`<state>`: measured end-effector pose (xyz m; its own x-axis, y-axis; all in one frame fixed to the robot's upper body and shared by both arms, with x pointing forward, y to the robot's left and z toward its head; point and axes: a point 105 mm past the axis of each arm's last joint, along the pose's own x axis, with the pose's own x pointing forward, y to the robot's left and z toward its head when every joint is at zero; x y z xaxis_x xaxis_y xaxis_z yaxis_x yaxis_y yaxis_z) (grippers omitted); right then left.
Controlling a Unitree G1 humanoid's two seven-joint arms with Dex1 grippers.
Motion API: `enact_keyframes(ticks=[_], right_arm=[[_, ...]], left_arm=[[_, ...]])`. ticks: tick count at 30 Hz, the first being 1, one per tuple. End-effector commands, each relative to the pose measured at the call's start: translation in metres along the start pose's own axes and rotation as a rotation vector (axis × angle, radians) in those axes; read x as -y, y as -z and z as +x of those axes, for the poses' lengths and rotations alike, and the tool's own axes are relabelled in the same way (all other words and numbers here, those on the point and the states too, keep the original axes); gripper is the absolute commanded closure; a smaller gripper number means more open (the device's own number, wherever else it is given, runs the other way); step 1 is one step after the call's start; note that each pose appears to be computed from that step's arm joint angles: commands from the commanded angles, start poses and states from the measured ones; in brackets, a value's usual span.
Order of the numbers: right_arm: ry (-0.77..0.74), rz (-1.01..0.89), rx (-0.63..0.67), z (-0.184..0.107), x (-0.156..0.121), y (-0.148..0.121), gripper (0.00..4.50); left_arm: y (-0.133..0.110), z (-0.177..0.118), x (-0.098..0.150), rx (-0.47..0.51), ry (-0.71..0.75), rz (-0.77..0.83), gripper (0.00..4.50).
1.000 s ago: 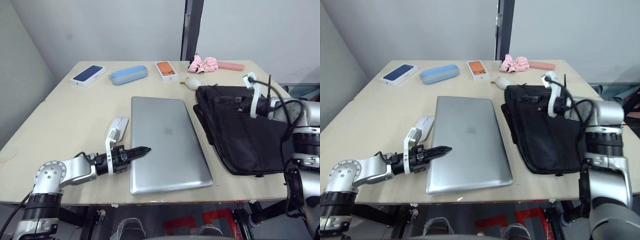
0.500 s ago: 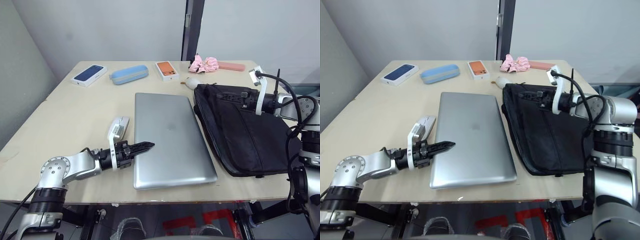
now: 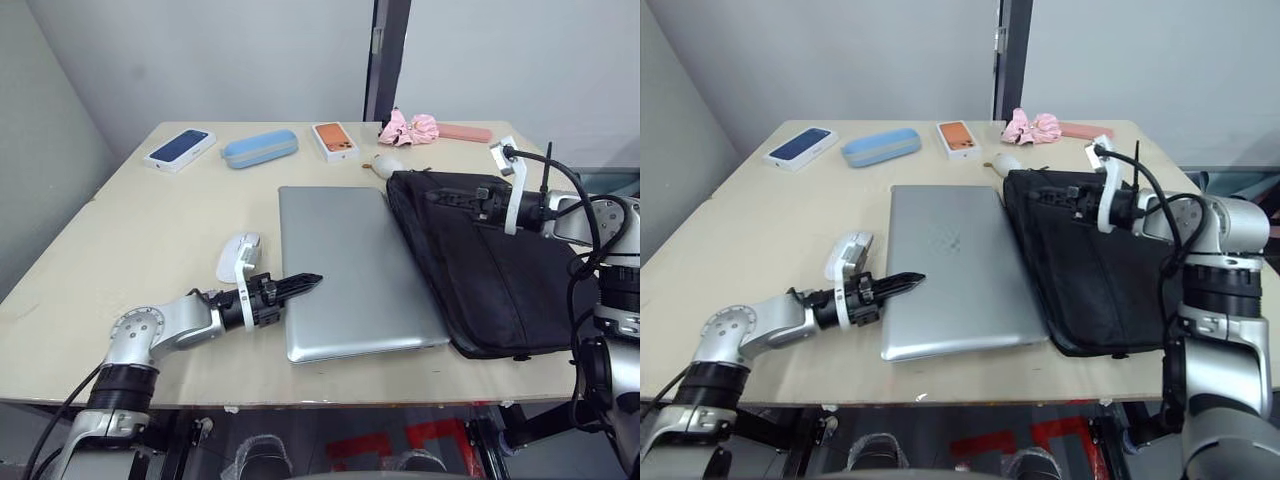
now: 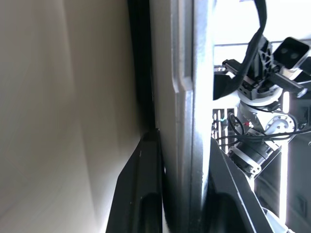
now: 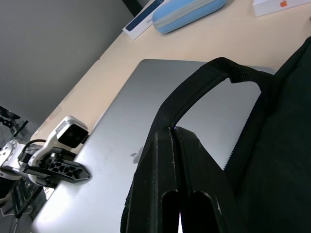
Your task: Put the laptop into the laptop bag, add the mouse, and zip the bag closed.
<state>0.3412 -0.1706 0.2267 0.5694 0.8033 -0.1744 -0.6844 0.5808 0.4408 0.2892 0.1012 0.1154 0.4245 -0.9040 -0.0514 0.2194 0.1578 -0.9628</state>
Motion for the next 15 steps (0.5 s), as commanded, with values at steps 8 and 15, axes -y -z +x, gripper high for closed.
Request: enact_keyframes(ticks=[8,15], right_arm=[[-0.064,-0.018,0.063,0.007,-0.020,-0.008,4.48],[-0.095,-0.004,0.082,0.023,-0.030,-0.006,4.48]], left_arm=[[-0.005,0.026,0.031,-0.040,0.155,0.099,4.19],[-0.006,0.061,0.026,-0.089,0.143,0.120,4.19]])
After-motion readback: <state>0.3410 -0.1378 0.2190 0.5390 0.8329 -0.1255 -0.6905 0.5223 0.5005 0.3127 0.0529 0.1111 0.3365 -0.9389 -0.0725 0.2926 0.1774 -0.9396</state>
